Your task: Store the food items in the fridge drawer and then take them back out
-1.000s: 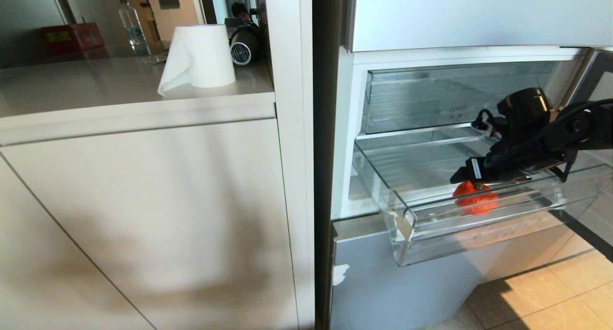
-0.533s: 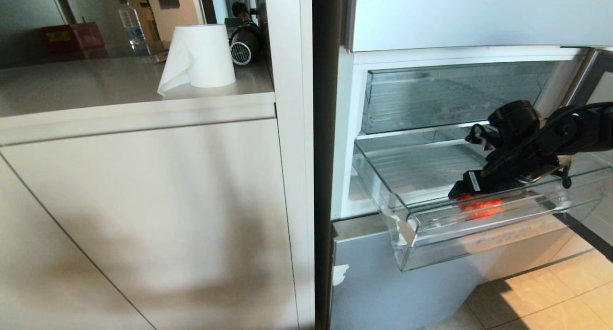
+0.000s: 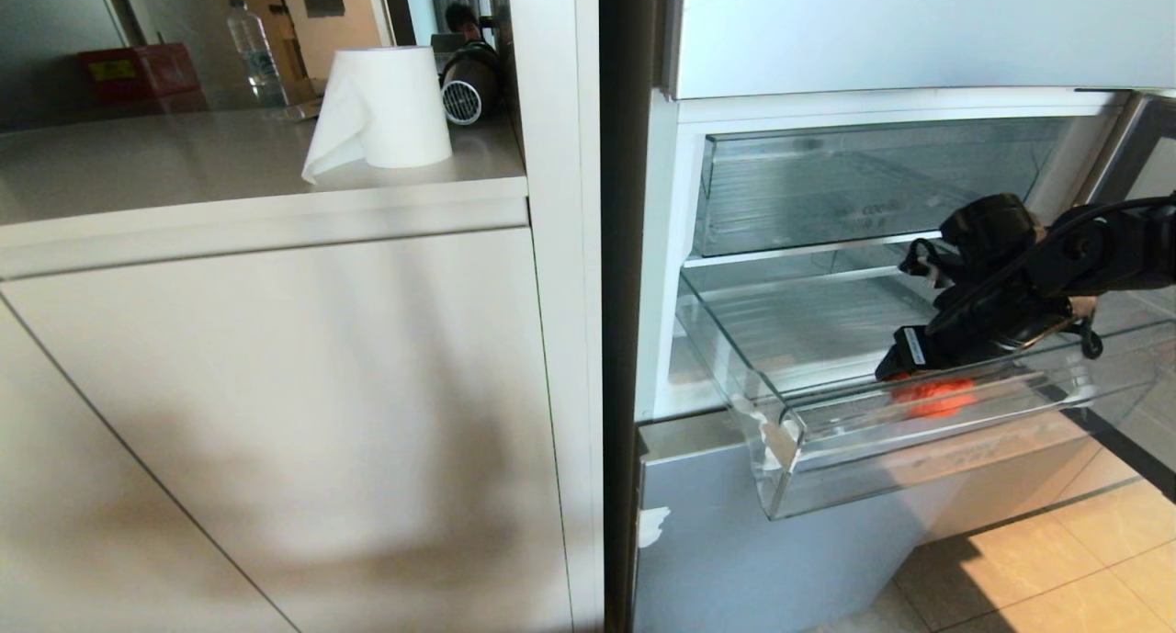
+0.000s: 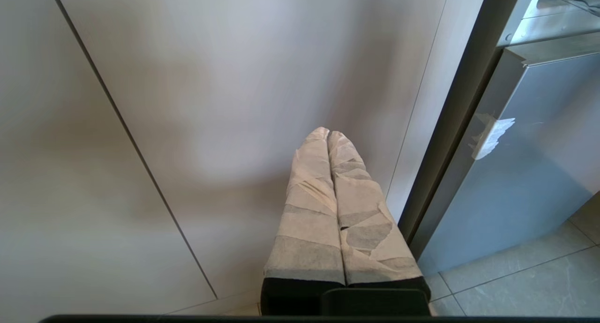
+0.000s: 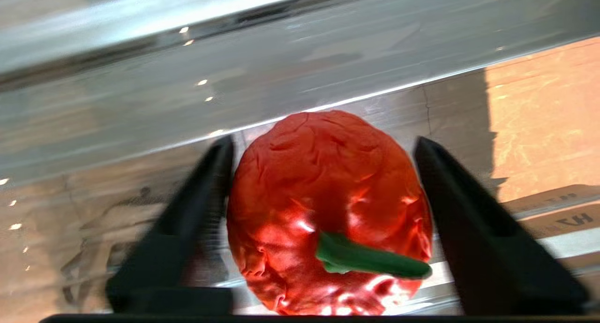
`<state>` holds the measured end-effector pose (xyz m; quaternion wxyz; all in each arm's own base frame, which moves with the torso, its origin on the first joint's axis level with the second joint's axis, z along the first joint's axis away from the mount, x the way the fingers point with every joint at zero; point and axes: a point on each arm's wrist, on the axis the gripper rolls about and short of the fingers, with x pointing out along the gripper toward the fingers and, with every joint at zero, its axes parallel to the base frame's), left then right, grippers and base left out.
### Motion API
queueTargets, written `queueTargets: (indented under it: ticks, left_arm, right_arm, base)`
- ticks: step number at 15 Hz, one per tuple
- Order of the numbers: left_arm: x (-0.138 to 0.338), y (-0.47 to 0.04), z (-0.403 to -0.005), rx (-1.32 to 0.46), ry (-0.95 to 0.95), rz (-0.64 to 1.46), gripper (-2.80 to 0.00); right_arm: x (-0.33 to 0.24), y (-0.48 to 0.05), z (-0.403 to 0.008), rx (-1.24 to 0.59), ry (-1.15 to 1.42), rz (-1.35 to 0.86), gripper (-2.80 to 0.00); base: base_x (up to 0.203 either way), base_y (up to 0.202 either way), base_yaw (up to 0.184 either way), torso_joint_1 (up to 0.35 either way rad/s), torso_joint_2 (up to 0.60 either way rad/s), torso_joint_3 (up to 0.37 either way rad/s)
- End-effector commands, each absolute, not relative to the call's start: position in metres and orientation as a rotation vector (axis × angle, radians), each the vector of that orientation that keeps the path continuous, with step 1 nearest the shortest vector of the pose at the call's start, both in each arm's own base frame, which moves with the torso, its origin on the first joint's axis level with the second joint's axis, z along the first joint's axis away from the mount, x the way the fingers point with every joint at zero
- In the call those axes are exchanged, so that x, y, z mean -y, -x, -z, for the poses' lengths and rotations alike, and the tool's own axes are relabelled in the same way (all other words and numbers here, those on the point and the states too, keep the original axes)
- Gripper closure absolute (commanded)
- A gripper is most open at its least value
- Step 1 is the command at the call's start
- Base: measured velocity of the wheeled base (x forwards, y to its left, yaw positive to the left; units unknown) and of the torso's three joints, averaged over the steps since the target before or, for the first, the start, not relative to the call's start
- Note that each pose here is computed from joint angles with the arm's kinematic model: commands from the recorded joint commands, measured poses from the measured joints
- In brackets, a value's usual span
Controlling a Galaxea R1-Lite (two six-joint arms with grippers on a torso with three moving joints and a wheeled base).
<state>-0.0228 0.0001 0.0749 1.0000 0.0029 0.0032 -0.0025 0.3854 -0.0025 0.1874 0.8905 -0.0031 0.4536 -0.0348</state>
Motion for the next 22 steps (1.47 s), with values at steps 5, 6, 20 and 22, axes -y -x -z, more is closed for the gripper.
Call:
queueTargets:
  ticks: [5,6,20,22]
  left_arm:
    - [0.000,0.023,-0.075,-0.006,-0.006,0.005,0.00]
    - [0.000,0.023,-0.075,-0.006,-0.006,0.005,0.00]
    - [0.000,0.023,-0.075,-0.006,-0.006,0.005,0.00]
    - [0.000,0.023,-0.075,-0.006,-0.006,0.005,0.00]
  right_arm:
    - [0.002,-0.378,-0.212,-0.863,-0.015,0.063,0.00]
    - [0.002,-0.376,-0.220,-0.822,-0.036,0.048,0.00]
    - [0.001,-0.145,-0.342,-0.333,-0.081,0.029,0.00]
    - [0.001,-0.080,-0.329,-0.241,-0.079,0.029,0.00]
  base:
    - [0.000,0.000,0.000,0.000,0.00,0.000]
    - [0.000,0.000,0.000,0.000,0.00,0.000]
    - [0.000,0.000,0.000,0.000,0.00,0.000]
    - [0.000,0.000,0.000,0.000,0.00,0.000]
